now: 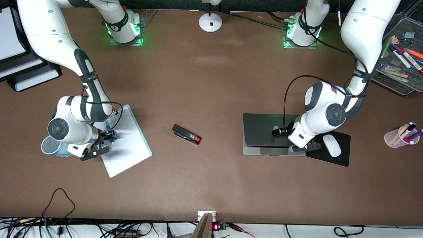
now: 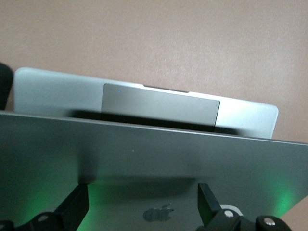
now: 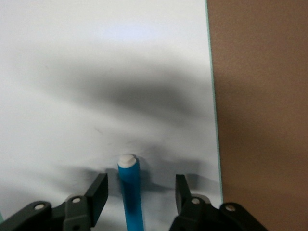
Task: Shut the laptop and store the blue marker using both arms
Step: 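Push the laptop lid down shut with the left gripper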
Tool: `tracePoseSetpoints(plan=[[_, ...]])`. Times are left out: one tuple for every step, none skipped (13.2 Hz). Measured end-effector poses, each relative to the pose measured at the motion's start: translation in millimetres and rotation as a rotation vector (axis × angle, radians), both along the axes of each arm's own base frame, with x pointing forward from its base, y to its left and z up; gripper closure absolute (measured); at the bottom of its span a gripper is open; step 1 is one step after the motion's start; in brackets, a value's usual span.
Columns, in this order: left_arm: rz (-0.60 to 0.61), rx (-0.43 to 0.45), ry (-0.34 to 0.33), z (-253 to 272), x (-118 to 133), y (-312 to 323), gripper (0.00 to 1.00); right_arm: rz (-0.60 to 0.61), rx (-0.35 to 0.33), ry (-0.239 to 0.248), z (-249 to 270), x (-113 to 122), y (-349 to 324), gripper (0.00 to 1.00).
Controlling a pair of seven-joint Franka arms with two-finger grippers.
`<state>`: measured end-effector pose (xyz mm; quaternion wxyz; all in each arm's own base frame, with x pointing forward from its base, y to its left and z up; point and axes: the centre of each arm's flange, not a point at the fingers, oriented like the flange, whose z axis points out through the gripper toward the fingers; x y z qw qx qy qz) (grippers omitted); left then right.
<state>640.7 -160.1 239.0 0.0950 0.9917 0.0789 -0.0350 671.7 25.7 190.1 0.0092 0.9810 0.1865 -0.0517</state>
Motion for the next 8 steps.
tracePoseSetpoints(plan=[[0.004,-0.006,-0.007,-7.5,1.7,-0.3,0.00,0.002,0.000,-0.005,1.9,1.5,1.3,0.39],[0.004,-0.008,-0.009,-14.8,2.5,-0.6,0.00,0.005,0.002,-0.008,3.2,2.5,2.9,0.44],[-0.006,0.000,-0.013,-20.9,3.6,-0.4,0.00,0.007,0.004,-0.010,3.8,2.9,5.1,0.44],[-0.027,0.019,-0.019,-25.6,5.0,0.5,0.00,0.009,0.004,-0.009,3.7,2.8,6.5,0.45],[-0.052,0.041,-0.028,-28.5,6.6,1.2,0.00,0.013,0.005,-0.009,3.2,2.7,7.6,0.46],[-0.068,0.056,-0.040,-28.1,9.6,1.6,0.00,0.022,0.006,-0.007,2.2,2.4,8.2,0.46],[-0.075,0.063,-0.050,-25.4,13.3,2.0,0.00,0.032,0.007,-0.004,0.3,2.0,8.4,0.46],[-0.078,0.069,-0.055,-21.3,16.8,3.0,0.00,0.040,0.008,0.000,-2.3,1.5,8.5,0.48]])
